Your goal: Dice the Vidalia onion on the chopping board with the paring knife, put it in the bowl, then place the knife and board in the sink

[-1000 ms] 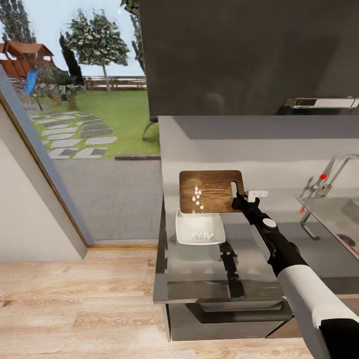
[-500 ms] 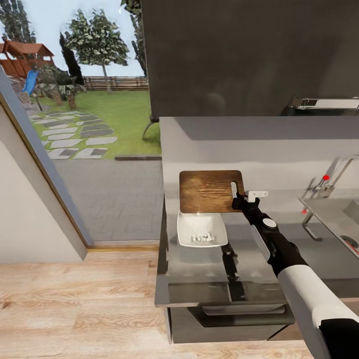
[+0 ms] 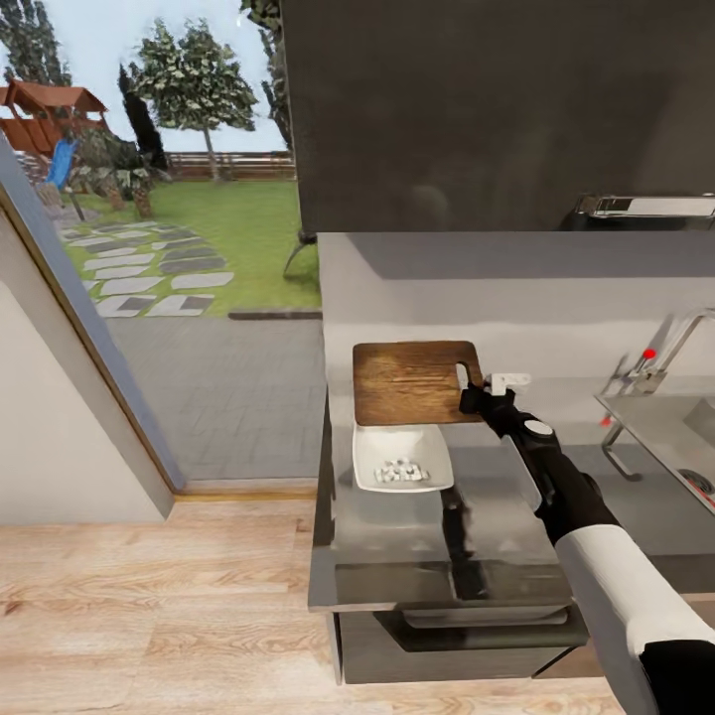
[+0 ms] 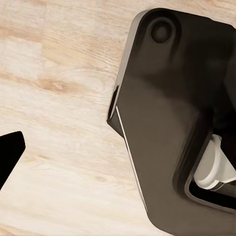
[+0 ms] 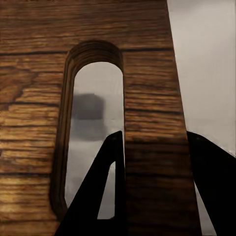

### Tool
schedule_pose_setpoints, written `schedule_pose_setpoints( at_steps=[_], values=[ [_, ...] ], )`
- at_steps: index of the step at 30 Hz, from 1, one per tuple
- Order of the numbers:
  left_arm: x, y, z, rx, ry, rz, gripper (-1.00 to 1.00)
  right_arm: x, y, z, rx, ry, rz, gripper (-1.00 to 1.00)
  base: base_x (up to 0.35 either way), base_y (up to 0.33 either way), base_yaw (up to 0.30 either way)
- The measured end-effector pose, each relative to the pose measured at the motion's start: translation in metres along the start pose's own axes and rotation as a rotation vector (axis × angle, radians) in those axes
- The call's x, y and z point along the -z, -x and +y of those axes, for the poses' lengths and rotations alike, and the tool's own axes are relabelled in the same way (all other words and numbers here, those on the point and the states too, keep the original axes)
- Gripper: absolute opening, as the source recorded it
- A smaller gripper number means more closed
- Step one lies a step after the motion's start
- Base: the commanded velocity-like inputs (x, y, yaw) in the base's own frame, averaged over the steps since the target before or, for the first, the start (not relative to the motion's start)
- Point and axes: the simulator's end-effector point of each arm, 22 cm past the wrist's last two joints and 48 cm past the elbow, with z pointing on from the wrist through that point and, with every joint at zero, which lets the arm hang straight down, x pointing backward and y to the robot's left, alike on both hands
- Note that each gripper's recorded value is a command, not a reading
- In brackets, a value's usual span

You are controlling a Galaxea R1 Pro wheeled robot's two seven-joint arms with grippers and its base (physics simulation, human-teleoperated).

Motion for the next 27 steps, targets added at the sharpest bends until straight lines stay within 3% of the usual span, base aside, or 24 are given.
schedule_pose_setpoints(
  at_steps=[6,8,17,27],
  values=[
    [0.000,-0.002,0.000,0.000,0.001,0.004,1.00,0.015,0.011,0.017,-0.008,0.036,0.139,-1.00,-0.006,0.002,0.000],
    [0.000,-0.003,0.001,0.000,0.001,0.007,1.00,0.017,0.010,0.017,-0.003,0.036,0.157,-1.00,-0.093,0.067,0.000],
    [0.000,-0.005,-0.003,0.000,-0.004,0.010,1.00,0.018,0.009,0.019,-0.007,0.040,0.173,-1.00,-0.161,0.003,0.000],
    [0.000,-0.005,-0.004,0.000,-0.005,0.010,1.00,0.019,0.012,0.020,-0.005,0.041,0.170,-1.00,-0.163,-0.217,0.000]
  ],
)
